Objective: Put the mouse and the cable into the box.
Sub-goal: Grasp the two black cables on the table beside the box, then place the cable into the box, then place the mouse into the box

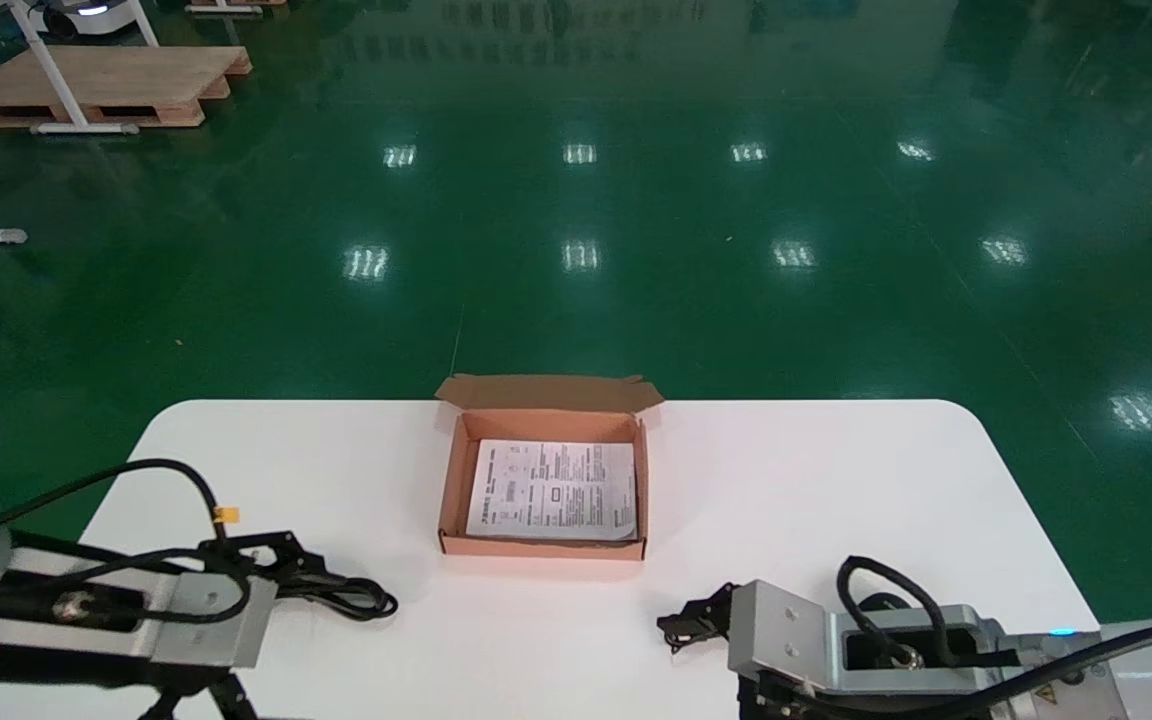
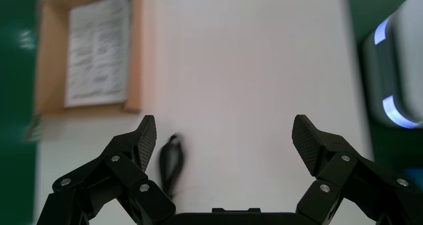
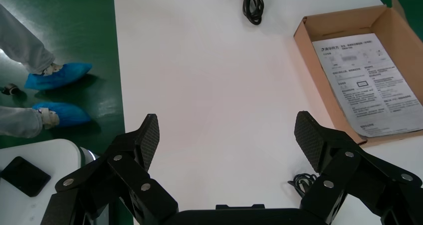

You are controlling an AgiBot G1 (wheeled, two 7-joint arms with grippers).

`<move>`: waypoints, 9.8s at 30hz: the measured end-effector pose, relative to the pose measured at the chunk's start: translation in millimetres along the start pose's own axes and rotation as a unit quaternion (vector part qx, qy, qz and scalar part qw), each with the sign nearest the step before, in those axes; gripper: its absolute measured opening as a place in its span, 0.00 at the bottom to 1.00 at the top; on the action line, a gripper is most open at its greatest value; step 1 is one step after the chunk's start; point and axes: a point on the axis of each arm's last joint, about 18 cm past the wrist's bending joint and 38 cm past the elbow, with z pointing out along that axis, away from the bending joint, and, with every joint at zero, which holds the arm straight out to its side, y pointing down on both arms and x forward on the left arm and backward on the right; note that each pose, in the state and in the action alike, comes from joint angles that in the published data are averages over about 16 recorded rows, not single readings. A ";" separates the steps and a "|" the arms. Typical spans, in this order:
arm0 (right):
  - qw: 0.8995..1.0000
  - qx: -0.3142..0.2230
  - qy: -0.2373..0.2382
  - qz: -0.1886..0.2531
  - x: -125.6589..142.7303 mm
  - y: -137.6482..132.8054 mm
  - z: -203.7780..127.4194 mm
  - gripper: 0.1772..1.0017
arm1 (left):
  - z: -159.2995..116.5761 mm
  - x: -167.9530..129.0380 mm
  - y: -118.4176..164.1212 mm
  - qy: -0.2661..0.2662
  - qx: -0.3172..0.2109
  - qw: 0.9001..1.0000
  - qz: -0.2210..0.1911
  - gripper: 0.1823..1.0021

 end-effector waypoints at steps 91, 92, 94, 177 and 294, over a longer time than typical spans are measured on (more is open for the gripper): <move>0.966 -0.244 0.065 -0.050 103.6 79.2 100.8 0.98 | 122.2 -49.0 88.9 -0.033 -0.154 0.987 0.032 0.97; 0.966 -0.244 0.065 -0.050 103.5 79.1 100.9 0.98 | 122.2 -49.1 88.9 -0.033 -0.154 0.987 0.032 0.96; 0.966 -0.243 0.064 -0.050 103.3 79.0 100.9 0.96 | 122.1 -49.2 88.8 -0.033 -0.154 0.987 0.032 0.94; 0.922 -0.218 0.296 -0.119 229.6 -30.8 -38.7 0.06 | 140.4 -156.4 -65.7 -0.189 -0.005 0.976 0.109 0.08; 0.948 -0.064 0.112 -0.290 125.7 -169.5 150.3 0.06 | 64.7 -204.7 54.0 -0.345 -0.272 0.895 0.075 1.00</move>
